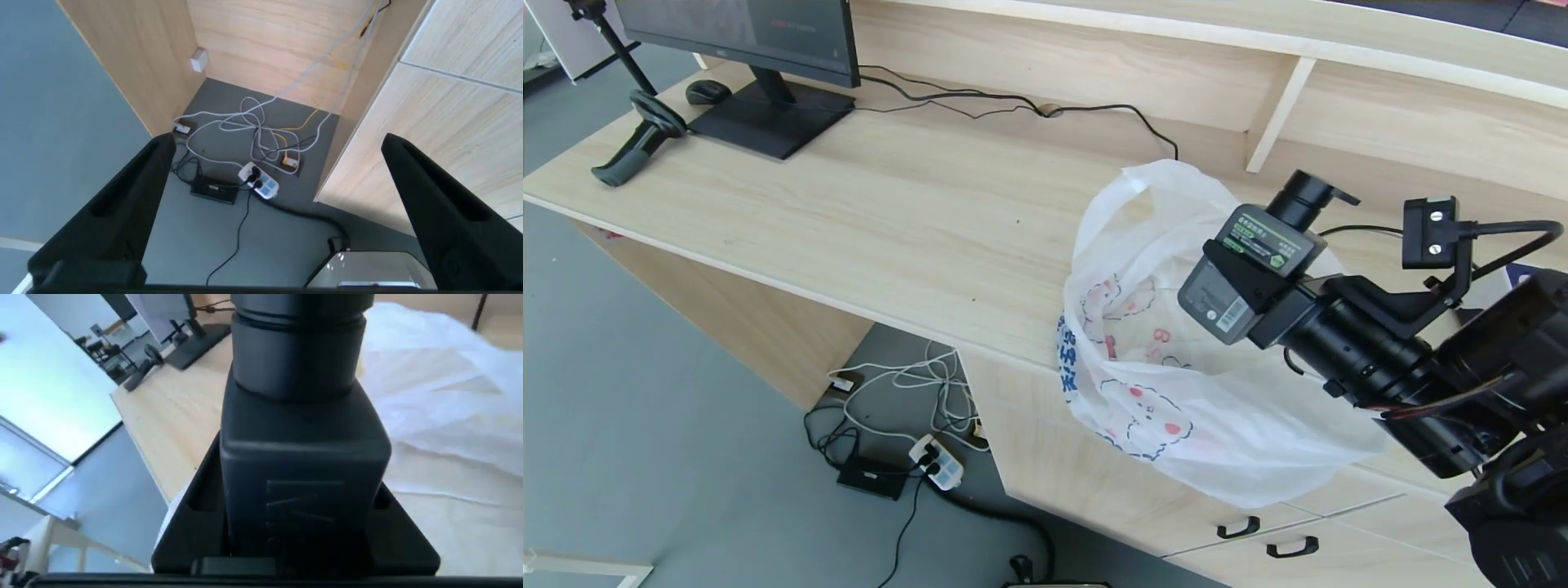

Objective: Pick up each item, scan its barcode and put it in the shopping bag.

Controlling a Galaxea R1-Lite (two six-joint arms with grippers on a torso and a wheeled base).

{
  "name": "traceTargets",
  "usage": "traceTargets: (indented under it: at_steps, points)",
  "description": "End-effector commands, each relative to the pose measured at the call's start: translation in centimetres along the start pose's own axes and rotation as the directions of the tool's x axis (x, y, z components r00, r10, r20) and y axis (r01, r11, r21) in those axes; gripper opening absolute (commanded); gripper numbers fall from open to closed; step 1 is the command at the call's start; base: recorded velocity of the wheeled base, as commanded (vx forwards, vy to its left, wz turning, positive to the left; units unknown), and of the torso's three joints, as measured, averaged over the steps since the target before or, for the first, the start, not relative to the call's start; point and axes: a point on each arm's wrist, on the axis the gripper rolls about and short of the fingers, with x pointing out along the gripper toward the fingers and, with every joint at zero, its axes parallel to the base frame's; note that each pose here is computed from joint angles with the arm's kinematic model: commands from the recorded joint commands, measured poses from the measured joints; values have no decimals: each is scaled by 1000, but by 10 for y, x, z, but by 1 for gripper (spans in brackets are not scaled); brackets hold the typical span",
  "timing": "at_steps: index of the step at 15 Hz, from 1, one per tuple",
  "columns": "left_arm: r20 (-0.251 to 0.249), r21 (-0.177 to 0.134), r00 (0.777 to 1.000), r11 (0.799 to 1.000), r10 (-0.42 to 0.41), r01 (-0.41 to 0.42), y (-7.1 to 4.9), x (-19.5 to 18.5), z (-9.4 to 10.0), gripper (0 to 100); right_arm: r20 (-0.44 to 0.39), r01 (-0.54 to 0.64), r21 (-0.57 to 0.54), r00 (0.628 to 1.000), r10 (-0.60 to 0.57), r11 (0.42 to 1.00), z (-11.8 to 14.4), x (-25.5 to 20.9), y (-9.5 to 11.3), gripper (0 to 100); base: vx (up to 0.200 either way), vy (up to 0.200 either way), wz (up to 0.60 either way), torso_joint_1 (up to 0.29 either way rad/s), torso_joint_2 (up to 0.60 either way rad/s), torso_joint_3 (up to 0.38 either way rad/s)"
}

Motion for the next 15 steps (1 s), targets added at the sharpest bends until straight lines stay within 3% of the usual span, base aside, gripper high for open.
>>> traceTargets:
  at_steps: [1, 3, 5, 9, 10, 15]
  points:
    - [-2, 1, 1000, 1000, 0, 0, 0, 0, 0, 100, -53, -9, 109, 998, 15, 994, -15, -1, 7, 0, 0, 0, 0, 0, 0, 0]
    - [-1, 1, 1000, 1000, 0, 0, 0, 0, 0, 100, -124, 38, 129, 992, -22, 991, -35, -3, -1, 0, 0, 0, 0, 0, 0, 0]
    - [-2, 1, 1000, 1000, 0, 0, 0, 0, 0, 100, -163, 158, 98, 977, -141, 983, -55, 3, -27, 0, 0, 0, 0, 0, 0, 0]
    - [-1, -1, 1000, 1000, 0, 0, 0, 0, 0, 100, -123, 224, 74, 969, -214, 972, -56, 15, -48, 0, 0, 0, 0, 0, 0, 0]
    - [-1, -1, 1000, 1000, 0, 0, 0, 0, 0, 100, -121, 238, 69, 966, -229, 969, -55, 14, -52, 100, 0, 0, 0, 0, 0, 0]
    - [-1, -1, 1000, 1000, 0, 0, 0, 0, 0, 100, -37, 211, 69, 977, -209, 975, -41, 30, -52, 100, 0, 0, 0, 0, 0, 0]
